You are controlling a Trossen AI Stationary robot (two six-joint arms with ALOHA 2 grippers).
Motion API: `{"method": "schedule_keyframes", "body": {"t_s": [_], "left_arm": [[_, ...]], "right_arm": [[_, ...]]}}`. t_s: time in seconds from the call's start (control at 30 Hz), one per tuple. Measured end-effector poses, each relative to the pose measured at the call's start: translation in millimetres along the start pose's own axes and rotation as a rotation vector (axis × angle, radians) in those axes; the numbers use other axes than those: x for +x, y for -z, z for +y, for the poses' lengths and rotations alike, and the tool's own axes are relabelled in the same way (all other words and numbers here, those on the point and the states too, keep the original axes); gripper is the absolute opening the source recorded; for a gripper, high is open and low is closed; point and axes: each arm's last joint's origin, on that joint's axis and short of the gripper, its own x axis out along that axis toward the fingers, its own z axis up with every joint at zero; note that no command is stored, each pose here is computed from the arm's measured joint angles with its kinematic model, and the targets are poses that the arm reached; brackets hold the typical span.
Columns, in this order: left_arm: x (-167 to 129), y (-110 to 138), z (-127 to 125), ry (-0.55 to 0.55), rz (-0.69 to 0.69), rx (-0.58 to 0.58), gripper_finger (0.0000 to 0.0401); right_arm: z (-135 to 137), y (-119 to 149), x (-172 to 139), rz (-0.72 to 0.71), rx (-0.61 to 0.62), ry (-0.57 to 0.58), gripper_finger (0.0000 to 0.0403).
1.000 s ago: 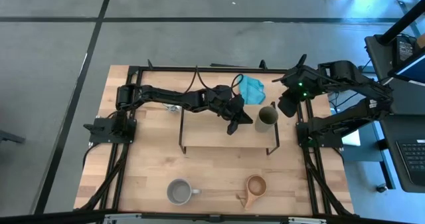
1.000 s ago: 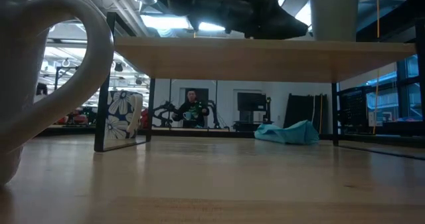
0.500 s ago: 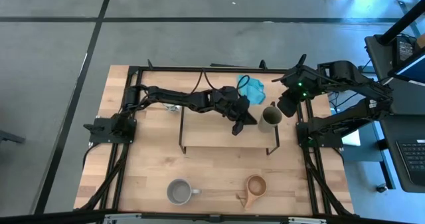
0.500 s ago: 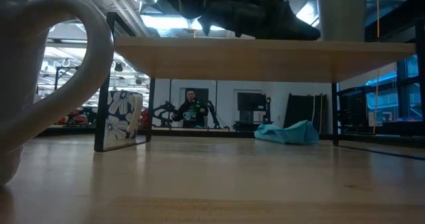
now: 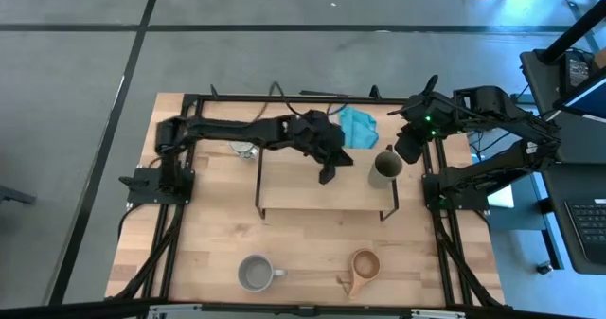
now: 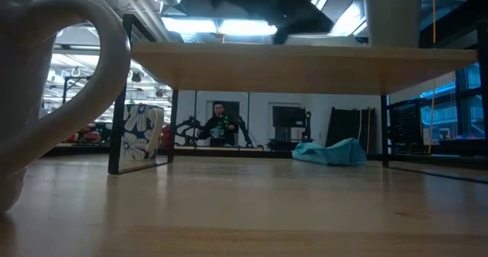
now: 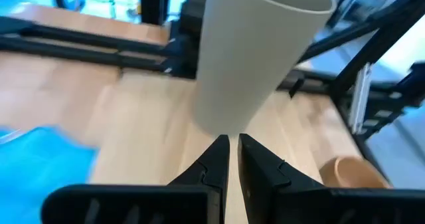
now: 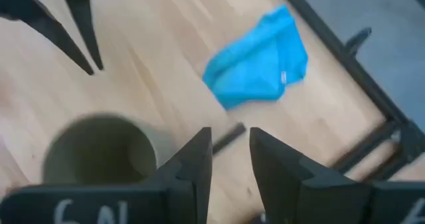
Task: Stack small to large cups/mugs on shelf
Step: Put the blue patterned mug on the shelf
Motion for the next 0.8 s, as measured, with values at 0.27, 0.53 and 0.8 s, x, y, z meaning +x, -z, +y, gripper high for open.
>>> {"method": "schedule_keyframes", "body": {"t_s": [0.27, 0.53, 0.8], "left_arm": [[-62.9, -28.2, -11.8, -0.047, -0.019, 0.036, 0.0028], [-119.8, -30.9, -21.3, -0.06, 0.062, 0.034, 0.0027], [-178.8, -8.8, -41.5, -0.068, -0.002, 0.022, 0.0028]], "right_arm": [[17.5, -36.5, -7.5, -0.359, -0.016, -0.211, 0.0104], [42.3, -72.1, -5.0, -0.558, 0.018, -0.475, 0.0104], [72.6, -98.7, 25.4, -0.592, -0.029, -0.564, 0.0104]]}}
